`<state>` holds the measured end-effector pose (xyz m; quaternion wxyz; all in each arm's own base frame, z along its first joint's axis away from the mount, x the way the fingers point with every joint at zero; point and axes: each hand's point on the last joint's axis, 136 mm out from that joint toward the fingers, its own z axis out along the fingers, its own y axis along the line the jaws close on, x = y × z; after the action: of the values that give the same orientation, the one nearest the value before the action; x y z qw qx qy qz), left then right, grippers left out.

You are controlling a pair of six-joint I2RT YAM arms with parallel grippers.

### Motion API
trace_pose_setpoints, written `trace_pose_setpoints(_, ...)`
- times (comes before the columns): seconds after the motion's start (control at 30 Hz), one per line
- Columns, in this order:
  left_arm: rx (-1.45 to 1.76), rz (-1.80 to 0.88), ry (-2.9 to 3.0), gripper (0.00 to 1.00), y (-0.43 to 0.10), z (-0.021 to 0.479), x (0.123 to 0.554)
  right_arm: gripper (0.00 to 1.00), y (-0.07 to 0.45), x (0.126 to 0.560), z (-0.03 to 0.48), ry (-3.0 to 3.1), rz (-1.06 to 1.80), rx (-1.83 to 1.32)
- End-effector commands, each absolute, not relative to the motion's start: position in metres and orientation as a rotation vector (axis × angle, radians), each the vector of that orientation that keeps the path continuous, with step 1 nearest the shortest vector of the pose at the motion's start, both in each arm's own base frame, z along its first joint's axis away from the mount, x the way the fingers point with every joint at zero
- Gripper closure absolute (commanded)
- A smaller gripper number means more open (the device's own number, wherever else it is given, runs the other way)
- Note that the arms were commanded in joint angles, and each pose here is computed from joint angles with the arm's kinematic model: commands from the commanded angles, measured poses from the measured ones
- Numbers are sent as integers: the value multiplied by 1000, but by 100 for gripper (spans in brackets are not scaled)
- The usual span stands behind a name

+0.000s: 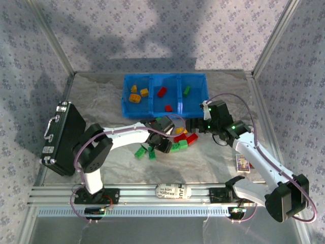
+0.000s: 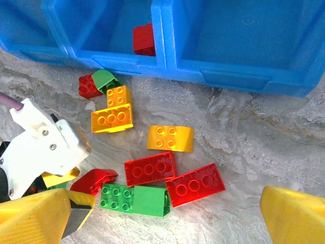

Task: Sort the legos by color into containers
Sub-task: Pick up the lego from the center of the table, then place the lego in the container, then pick up the lego from the center of the table.

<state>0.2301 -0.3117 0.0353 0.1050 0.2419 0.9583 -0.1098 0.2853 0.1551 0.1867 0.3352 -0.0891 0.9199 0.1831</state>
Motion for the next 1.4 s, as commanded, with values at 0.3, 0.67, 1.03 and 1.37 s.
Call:
trace_pose_setpoints(0.3,685,-319,2821,75,-315,49,247,3,149,281,190,2382,516,-207)
trace_pose_setpoints(0.67,528,-340,2601,76,-316,171,351,4,151,277,185,2382,559,-188)
trace_pose_setpoints(1.03,466,-179,2542,19,-316,189,408,4,145,270,177,2410,528,-173)
trace_pose_setpoints(1.37,354,-365,2484,20,-281,185,338,13,128,274,136,2575,396,-12)
